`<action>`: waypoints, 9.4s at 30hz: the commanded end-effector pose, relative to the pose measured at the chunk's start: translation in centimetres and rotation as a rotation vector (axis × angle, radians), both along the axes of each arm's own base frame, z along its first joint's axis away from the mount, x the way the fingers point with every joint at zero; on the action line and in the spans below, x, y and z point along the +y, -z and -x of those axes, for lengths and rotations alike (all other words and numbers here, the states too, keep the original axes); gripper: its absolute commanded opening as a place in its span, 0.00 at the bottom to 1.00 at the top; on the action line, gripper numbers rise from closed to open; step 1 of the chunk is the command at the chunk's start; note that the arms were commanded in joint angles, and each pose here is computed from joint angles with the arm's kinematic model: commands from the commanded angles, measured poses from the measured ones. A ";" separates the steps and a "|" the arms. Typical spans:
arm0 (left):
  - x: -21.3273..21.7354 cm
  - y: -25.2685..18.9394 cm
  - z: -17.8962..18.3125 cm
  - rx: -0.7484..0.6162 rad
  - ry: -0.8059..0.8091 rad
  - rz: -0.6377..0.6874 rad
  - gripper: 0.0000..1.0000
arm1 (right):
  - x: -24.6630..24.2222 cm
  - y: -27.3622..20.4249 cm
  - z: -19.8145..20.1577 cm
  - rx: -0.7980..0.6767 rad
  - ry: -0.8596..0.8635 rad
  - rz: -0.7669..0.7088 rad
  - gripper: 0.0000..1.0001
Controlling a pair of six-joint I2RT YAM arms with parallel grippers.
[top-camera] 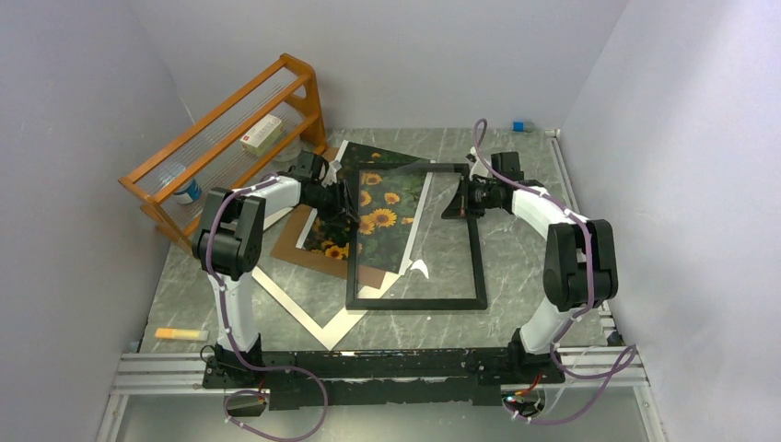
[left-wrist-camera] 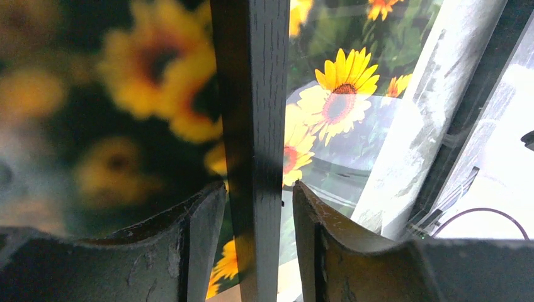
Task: Put the photo into the frame
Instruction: Place the photo frame item in the photo frame, then move the photo frame to the center of the board, then pick up the photo frame item at the center of the board.
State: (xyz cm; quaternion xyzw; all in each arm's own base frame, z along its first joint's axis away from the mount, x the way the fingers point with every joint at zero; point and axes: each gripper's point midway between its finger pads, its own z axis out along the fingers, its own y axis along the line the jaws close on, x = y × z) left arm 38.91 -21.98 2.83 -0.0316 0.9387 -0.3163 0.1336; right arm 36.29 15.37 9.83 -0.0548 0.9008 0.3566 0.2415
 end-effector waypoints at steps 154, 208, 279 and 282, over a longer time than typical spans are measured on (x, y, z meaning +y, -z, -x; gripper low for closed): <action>-12.6 0.2 1.1 0.042 0.271 0.124 0.62 | -3.2 -0.5 2.3 0.105 0.645 0.264 0.47; 19.4 -2.0 12.8 -0.119 -0.941 0.059 0.46 | -0.2 0.2 0.8 0.112 0.539 0.275 0.48; 13.8 -21.6 16.6 0.051 -0.543 0.196 0.03 | 18.0 -3.3 7.5 -0.199 -0.356 0.282 0.65; 14.1 -20.7 16.2 0.050 -0.552 0.180 0.03 | 18.9 -3.7 10.8 -0.277 -0.484 0.222 0.66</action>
